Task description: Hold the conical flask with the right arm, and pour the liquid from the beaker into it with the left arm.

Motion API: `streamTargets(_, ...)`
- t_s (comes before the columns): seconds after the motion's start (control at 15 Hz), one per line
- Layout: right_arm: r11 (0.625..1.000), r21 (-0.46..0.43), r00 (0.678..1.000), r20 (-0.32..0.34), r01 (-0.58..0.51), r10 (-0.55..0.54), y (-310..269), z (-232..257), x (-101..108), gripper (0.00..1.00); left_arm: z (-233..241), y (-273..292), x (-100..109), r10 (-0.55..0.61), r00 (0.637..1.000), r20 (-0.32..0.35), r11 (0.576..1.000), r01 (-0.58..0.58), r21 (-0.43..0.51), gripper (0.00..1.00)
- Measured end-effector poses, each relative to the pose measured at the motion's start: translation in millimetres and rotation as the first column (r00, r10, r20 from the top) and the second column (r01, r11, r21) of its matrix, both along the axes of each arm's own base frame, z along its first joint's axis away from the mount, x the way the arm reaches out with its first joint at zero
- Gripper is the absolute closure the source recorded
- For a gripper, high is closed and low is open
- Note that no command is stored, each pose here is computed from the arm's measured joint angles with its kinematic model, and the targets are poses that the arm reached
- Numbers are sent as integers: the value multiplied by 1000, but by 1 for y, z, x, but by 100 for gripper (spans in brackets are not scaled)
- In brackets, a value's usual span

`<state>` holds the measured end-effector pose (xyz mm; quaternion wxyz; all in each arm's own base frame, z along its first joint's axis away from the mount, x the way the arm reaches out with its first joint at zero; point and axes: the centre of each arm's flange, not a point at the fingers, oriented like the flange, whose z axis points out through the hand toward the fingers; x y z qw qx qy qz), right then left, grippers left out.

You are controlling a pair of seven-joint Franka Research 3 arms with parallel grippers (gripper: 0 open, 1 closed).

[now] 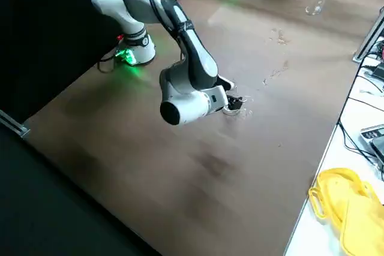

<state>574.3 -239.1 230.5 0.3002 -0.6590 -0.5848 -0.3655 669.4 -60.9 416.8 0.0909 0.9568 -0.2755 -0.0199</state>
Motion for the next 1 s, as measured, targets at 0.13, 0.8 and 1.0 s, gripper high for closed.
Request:
streamTargets(0.13, 1000, -19, 999, -37, -12, 12, -10, 15, 4, 0, 14, -10, -12, 65, 998, -24, 996, -63, 61, 0)
streamTargets(0.8, 927, -370, 899, -380, 67, -217, 83, 169, 72, 0, 145, -20, -97, 307, 952, -12, 938, -300, 171, 0)
streamTargets(1.0, 865, -493, 838, -426, 100, -340, 125, 199, 75, 0, 161, -16, -104, 321, 947, 32, 924, -321, 207, 0)
